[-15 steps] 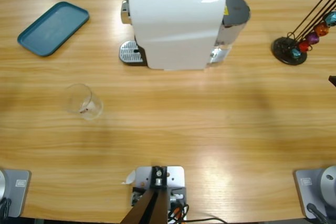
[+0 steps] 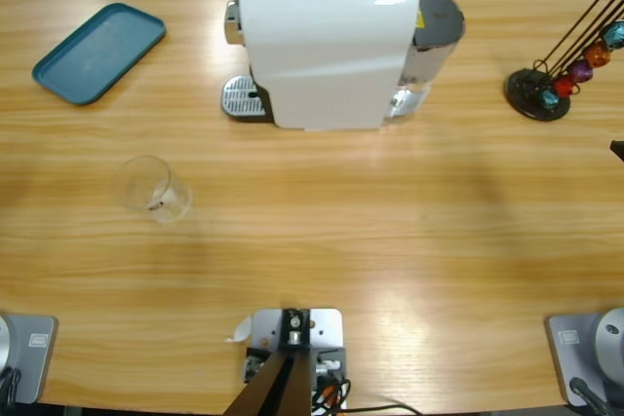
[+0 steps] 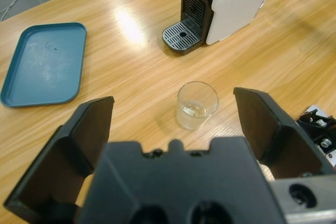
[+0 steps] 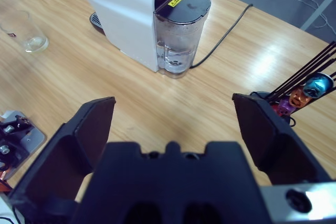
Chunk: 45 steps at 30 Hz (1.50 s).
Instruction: Pour coffee
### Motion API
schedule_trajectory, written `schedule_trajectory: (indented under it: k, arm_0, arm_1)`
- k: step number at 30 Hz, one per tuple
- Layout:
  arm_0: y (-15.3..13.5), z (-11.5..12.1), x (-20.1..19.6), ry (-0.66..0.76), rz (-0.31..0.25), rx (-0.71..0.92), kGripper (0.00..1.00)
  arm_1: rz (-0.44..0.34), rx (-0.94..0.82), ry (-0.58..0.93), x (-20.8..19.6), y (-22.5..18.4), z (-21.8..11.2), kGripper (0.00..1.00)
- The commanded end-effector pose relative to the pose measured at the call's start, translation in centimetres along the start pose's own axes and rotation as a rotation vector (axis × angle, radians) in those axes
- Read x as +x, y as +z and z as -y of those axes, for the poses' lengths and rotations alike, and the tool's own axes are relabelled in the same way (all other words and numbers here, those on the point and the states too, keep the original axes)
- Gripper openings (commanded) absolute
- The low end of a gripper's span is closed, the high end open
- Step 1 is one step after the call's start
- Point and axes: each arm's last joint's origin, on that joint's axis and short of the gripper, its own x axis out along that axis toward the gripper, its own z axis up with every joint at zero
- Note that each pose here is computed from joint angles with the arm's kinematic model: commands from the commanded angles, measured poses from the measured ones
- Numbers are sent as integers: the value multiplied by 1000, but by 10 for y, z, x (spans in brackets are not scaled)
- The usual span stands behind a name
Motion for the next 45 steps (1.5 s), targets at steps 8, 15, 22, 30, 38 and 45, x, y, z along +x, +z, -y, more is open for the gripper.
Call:
schedule_trajectory:
  k: [8,15,22,30,38,45]
  arm_0:
    - [130,6,80,-5,-92,-255,1000]
    - [182,4,150,-48,-153,-530,996]
    - [180,2,199,-18,-247,-670,991]
    - [175,2,255,-46,-341,-822,978]
    - [182,3,275,-73,-355,-841,885]
    - [176,5,287,-99,-406,-878,811]
  arm_1:
    - [-43,-11,18,9,-5,-2,1000]
    - [-62,-14,14,14,-3,-3,1000]
    - [-63,-15,13,14,-2,-3,1000]
    - [-73,-16,14,16,-1,-3,1000]
    - [-78,-17,14,17,0,-4,1000]
    - [-83,-17,14,18,0,-4,1000]
